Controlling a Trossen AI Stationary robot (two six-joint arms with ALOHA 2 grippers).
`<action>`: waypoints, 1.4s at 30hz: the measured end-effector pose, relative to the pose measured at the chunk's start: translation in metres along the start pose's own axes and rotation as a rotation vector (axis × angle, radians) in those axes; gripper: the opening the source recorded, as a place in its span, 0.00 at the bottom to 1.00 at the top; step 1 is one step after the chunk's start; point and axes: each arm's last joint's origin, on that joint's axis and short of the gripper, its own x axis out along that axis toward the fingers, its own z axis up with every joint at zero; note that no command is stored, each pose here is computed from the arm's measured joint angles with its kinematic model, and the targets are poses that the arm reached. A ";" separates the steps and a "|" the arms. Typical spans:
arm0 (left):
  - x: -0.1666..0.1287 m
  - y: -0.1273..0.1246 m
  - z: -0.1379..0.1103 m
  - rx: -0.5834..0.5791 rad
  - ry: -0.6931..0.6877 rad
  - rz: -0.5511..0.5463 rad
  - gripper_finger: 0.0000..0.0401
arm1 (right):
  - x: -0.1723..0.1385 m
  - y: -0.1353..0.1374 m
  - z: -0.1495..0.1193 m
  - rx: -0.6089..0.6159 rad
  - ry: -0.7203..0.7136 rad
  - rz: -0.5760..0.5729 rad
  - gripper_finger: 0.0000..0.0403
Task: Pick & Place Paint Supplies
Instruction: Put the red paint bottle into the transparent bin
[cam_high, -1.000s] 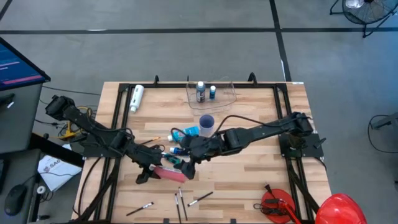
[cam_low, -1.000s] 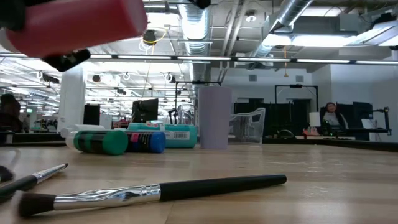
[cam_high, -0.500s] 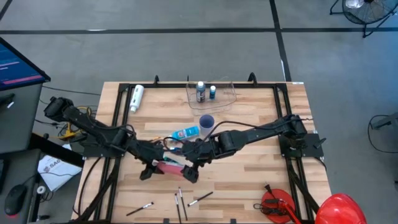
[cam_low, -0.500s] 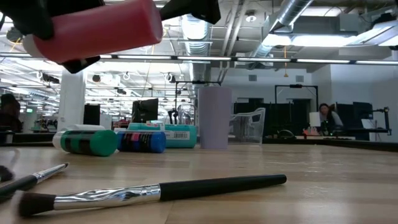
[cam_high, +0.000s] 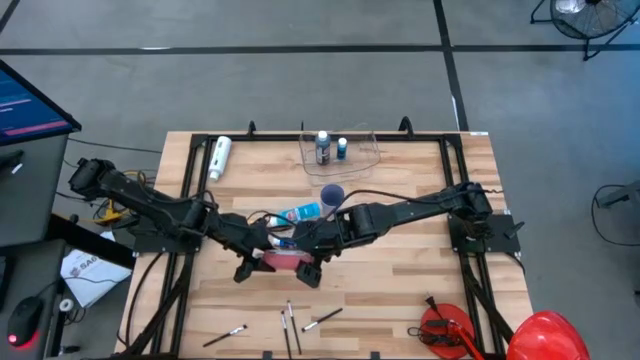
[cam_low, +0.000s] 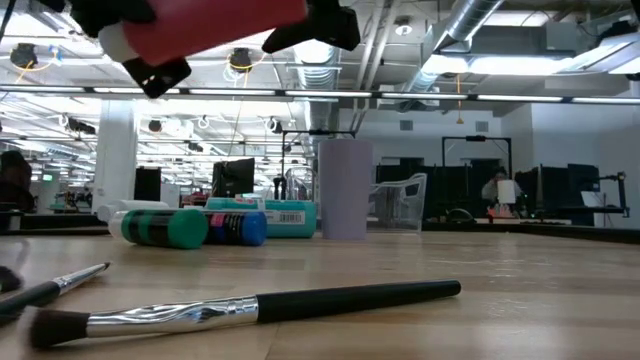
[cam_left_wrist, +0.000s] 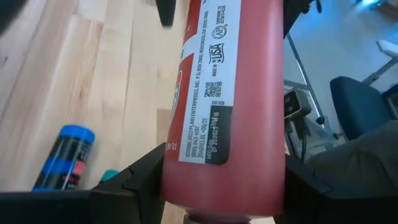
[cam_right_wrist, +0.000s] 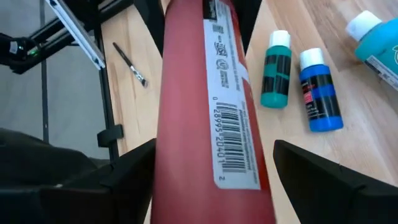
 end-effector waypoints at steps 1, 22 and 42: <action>0.000 -0.001 0.001 0.002 -0.003 -0.001 0.52 | 0.000 0.000 0.000 -0.003 0.000 -0.001 0.75; -0.001 0.003 0.003 -0.003 0.013 0.018 0.52 | 0.000 -0.004 -0.001 0.010 0.042 0.014 0.55; -0.046 0.016 0.019 -0.064 -0.175 0.052 0.63 | -0.009 0.005 0.006 0.087 -0.099 -0.010 0.45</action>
